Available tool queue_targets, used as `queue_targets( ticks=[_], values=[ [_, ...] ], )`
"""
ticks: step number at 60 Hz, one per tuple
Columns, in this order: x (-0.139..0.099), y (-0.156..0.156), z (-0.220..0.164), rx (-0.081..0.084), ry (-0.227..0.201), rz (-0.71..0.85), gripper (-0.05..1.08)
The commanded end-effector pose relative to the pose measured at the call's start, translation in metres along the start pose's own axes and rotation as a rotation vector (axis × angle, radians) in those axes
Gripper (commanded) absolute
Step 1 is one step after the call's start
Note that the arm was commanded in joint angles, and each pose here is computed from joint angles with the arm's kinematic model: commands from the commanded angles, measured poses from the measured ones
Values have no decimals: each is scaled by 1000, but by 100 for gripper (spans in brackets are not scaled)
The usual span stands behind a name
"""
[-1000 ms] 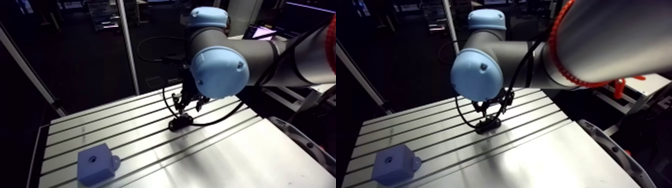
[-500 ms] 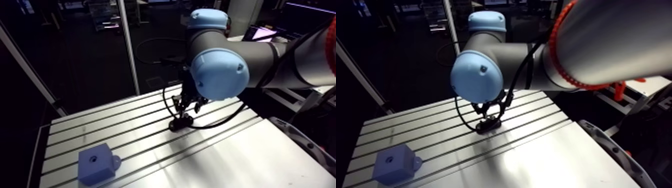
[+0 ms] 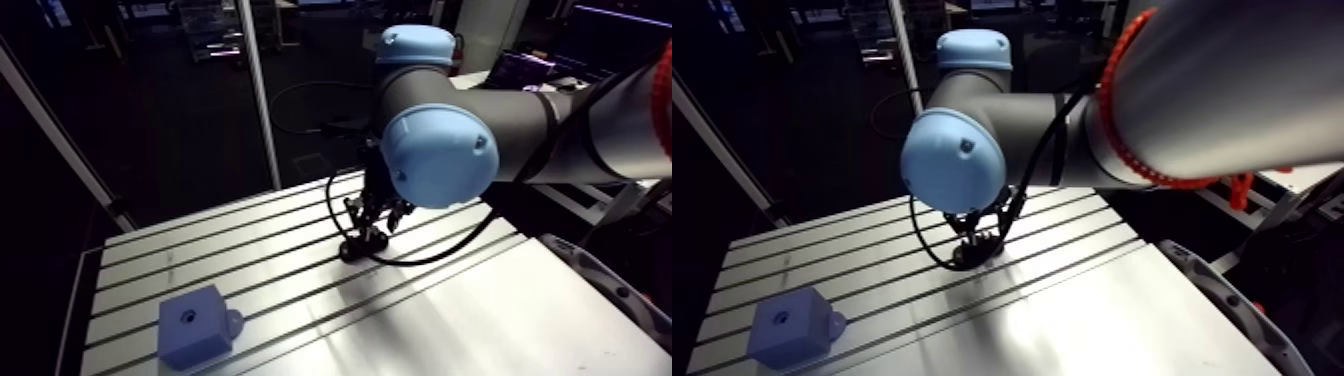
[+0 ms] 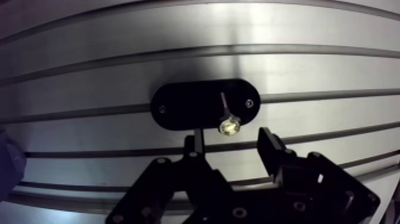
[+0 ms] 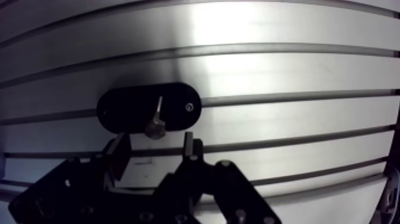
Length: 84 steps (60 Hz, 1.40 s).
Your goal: Pick up the M10 bolt and insert it into the hex recess until seated.
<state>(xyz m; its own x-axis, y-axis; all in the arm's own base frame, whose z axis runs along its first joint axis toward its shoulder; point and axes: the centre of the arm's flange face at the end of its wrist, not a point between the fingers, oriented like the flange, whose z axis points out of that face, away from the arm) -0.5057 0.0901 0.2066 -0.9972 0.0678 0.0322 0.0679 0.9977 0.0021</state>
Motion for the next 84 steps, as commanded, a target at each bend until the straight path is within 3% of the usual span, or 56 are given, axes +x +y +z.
queue_targets(
  ticks=[1, 8, 19, 84],
  values=[
    [0, 0, 1, 1, -1, -1, 49],
    [1, 0, 1, -1, 3, -1, 50],
    [5, 2, 1, -13, 43, -3, 51],
    [7, -6, 2, -16, 44, -17, 55]
  ],
)
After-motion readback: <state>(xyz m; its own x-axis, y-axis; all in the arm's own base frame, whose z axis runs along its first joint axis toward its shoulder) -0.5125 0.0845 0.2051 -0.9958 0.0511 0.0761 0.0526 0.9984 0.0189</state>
